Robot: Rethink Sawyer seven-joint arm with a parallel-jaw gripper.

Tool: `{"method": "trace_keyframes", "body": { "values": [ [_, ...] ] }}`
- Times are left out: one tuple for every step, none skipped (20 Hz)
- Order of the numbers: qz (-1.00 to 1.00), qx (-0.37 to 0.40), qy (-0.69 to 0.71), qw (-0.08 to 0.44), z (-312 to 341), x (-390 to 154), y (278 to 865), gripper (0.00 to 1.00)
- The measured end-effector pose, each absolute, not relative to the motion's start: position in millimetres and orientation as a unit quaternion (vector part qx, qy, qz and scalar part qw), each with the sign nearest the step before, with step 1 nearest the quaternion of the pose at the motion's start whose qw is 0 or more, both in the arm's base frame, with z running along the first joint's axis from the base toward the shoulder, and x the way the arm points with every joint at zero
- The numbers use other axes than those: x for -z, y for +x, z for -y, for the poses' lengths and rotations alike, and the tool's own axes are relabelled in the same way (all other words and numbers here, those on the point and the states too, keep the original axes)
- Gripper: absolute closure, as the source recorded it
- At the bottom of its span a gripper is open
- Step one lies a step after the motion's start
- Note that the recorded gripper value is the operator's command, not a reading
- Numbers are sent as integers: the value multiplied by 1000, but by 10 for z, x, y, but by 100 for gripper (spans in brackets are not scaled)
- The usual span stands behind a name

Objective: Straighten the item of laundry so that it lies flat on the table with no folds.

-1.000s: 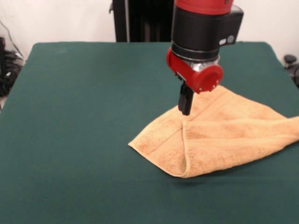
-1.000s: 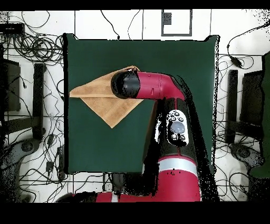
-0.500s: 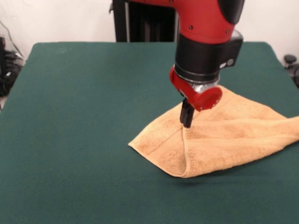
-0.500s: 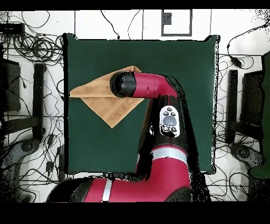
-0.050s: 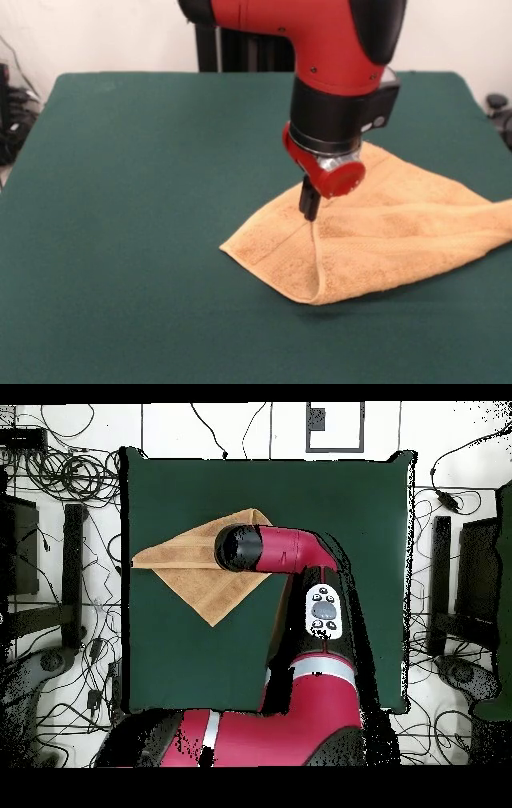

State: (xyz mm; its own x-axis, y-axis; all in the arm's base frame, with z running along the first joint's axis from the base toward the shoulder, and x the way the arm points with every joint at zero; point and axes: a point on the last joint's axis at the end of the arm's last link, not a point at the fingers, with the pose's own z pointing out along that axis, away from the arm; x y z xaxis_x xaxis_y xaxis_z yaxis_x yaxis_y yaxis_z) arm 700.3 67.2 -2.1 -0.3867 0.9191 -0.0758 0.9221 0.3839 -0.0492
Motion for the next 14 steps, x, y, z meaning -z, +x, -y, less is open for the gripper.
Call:
{"method": "trace_keyframes", "body": {
  "values": [
    [-831, 44, 555, 15, -651, 24, 6994, 100],
    [-830, 45, 556, 13, -638, 23, 6990, 100],
    [-830, 45, 556, 11, -626, 23, 6987, 100],
    [-829, 46, 557, 11, -617, 23, 6985, 100],
    [-828, 46, 558, 10, -594, 24, 6984, 100],
    [-828, 46, 559, 10, -583, 23, 6985, 100],
    [-827, 46, 561, 10, -558, 23, 6988, 100],
    [-826, 46, 562, 10, -538, 23, 6989, 100],
    [-825, 46, 563, 10, -518, 23, 6990, 100],
    [-824, 46, 564, 9, -497, 23, 6992, 100],
    [-824, 46, 565, 9, -491, 23, 6993, 100],
    [-824, 46, 565, 9, -484, 23, 6993, 100],
    [-824, 46, 565, 9, -479, 23, 6993, 100],
    [-824, 47, 565, 9, -479, 23, 6992, 100]
  ]
}}
